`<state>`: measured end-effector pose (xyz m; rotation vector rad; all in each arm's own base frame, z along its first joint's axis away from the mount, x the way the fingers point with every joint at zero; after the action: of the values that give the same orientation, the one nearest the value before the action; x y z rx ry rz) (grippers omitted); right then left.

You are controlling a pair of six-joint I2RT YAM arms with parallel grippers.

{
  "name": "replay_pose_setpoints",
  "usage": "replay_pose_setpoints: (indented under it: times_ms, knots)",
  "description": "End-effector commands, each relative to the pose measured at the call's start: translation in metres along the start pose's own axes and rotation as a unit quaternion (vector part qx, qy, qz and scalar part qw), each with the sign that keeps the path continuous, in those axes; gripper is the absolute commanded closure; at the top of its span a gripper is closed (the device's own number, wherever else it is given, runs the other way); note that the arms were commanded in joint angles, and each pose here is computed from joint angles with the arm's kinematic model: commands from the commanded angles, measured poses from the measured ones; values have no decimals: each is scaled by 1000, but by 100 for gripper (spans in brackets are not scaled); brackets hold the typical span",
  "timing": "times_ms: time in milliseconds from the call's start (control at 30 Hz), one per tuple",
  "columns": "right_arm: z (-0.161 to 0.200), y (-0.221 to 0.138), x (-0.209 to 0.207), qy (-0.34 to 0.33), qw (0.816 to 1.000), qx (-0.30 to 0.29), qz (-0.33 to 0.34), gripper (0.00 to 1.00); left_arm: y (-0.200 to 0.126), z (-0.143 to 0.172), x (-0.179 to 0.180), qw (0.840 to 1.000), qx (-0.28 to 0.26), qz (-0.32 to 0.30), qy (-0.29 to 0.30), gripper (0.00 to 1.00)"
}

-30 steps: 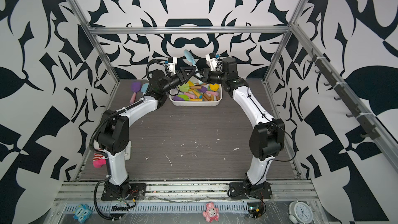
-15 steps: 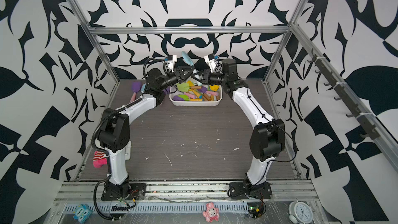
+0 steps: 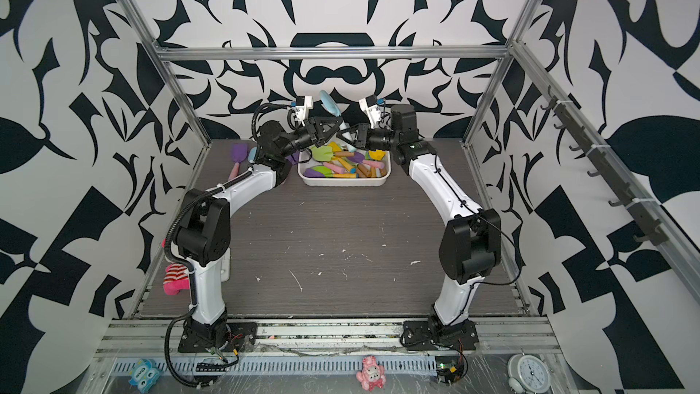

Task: Take the shovel out of the storage box
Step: Pick up the shovel from the storage box.

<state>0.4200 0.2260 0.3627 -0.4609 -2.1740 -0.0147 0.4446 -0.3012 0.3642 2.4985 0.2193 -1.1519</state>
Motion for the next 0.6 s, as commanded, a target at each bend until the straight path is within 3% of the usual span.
replay_pose_setpoints:
  times_ms: [0,233,433,567]
  knots:
    - [-6,-16,55,-71,996,-10,-55,75,-5,0,4,1000,0,-6,15,84]
    - [-7,-15,53,-69,996,-13,-51,57,-14,-3,5,999,-1,-39,29,84]
    - [-7,-12,48,-61,997,-11,-49,53,-19,-5,6,998,-1,-56,33,84]
    - [-6,-12,45,-57,997,-10,-46,44,-25,-9,8,997,-9,-69,36,84]
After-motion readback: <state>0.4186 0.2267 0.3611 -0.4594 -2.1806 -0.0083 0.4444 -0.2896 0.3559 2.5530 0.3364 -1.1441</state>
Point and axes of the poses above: each gripper's point midway between its finger pads, its own y axis out along the fingers, its own x axis along the line the jaws close on, z = x × y, the point moved 5 cm from there along -y, back along the fingers, and after that the axes turned 6 degrees about y, right-handed, at the moved point
